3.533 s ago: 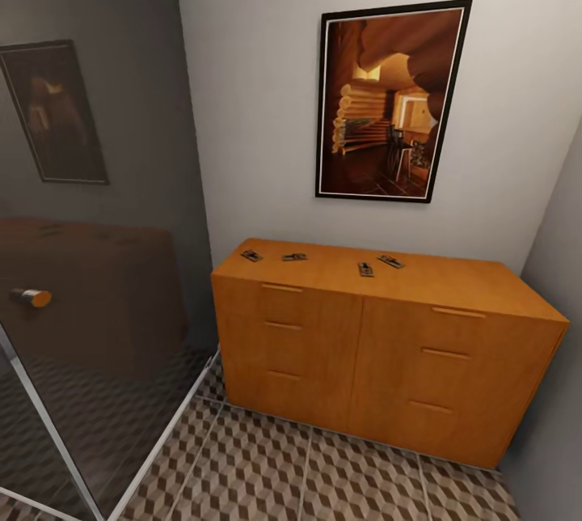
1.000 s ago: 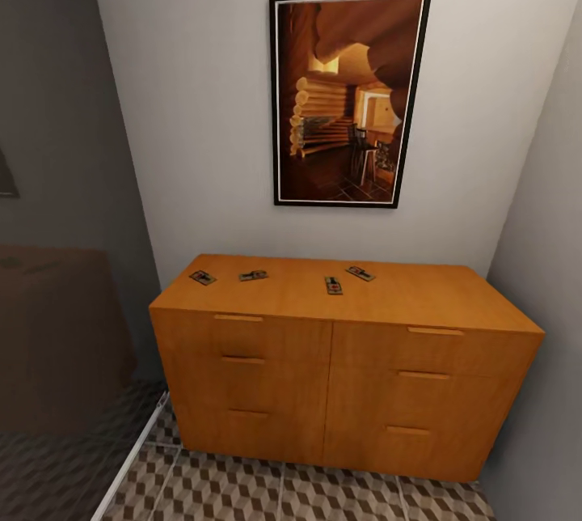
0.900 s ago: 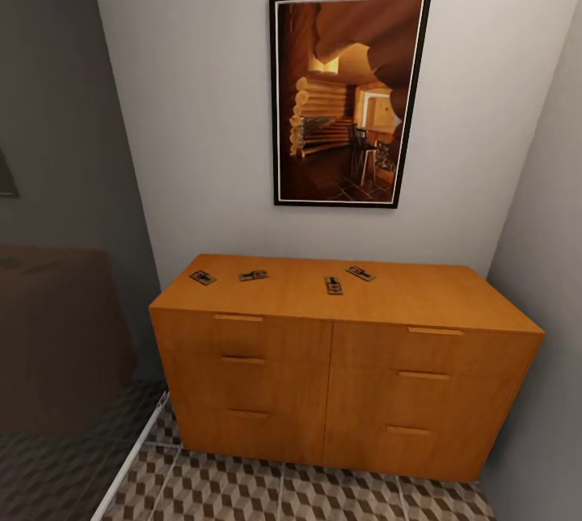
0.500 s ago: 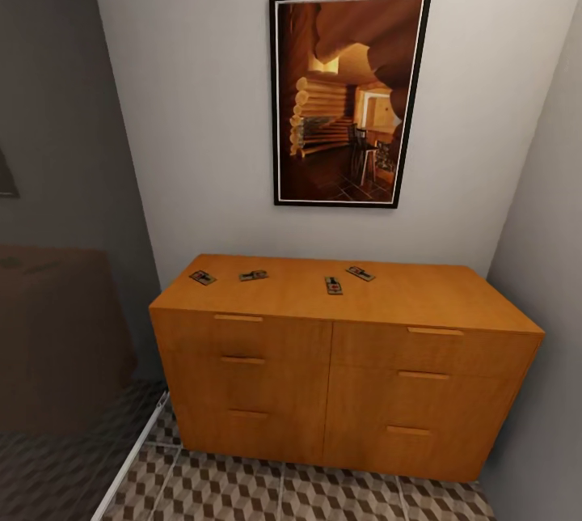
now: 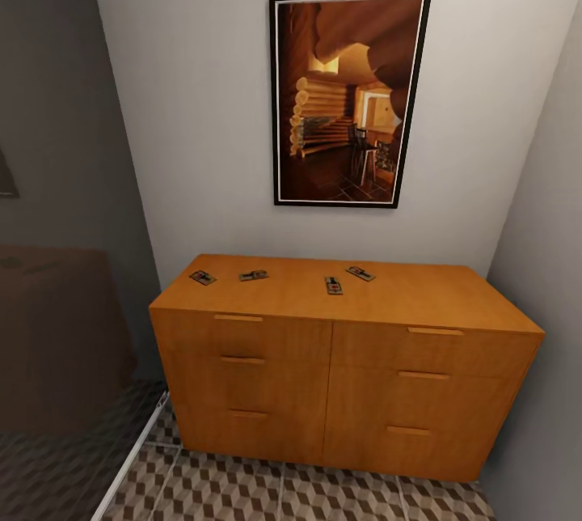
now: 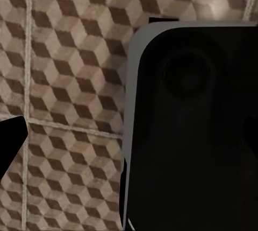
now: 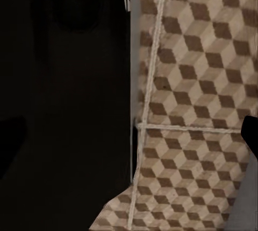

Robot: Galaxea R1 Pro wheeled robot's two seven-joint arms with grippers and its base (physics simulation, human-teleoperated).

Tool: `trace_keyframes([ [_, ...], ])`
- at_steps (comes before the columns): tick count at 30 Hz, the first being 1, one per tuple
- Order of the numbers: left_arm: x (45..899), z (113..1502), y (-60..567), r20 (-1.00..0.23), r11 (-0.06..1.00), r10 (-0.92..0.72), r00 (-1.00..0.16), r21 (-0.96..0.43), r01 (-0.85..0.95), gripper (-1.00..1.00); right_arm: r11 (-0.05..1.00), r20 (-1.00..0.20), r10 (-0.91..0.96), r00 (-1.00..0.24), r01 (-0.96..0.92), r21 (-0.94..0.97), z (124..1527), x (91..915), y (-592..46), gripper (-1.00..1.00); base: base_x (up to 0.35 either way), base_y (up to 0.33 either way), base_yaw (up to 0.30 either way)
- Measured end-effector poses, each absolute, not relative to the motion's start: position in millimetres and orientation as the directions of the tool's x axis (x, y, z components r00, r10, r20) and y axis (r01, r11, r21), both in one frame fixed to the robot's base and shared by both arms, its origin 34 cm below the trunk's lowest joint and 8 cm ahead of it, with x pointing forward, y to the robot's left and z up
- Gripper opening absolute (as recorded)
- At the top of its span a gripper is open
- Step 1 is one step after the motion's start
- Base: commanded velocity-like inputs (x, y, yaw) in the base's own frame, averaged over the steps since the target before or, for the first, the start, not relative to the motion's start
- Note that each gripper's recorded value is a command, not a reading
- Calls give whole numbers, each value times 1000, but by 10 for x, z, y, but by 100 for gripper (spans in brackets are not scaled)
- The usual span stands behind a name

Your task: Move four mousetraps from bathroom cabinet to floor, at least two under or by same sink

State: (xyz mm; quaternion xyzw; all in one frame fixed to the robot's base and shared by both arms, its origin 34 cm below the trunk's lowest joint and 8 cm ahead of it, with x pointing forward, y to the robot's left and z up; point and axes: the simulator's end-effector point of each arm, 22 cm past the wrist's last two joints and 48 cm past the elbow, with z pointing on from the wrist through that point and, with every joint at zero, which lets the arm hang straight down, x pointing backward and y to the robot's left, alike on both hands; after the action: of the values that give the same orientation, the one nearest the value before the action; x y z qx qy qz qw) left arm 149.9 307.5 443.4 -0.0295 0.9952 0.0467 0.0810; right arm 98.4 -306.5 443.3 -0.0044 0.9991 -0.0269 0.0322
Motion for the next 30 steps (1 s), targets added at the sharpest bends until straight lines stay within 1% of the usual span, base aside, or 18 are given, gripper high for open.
trace_keyframes([
  [5, 1543, 4435, 3082, -171, 994, -51, -984, 89, -67, 100, 998, -91, -15, -996, -9, -69, 4439, 1129, -3189, 100, 0, 0, 0],
  [21, 1576, 4436, 3077, -175, 994, -50, -983, 84, -66, 100, 996, -95, -19, -995, -12, -83, 4444, 1155, -3247, 100, 0, 0, 0],
  [30, 1752, 4449, 3074, -206, 995, -46, -977, 79, -64, 100, 995, -98, -55, -994, -46, -87, 4447, 1225, -3296, 100, 0, 0, 0],
])
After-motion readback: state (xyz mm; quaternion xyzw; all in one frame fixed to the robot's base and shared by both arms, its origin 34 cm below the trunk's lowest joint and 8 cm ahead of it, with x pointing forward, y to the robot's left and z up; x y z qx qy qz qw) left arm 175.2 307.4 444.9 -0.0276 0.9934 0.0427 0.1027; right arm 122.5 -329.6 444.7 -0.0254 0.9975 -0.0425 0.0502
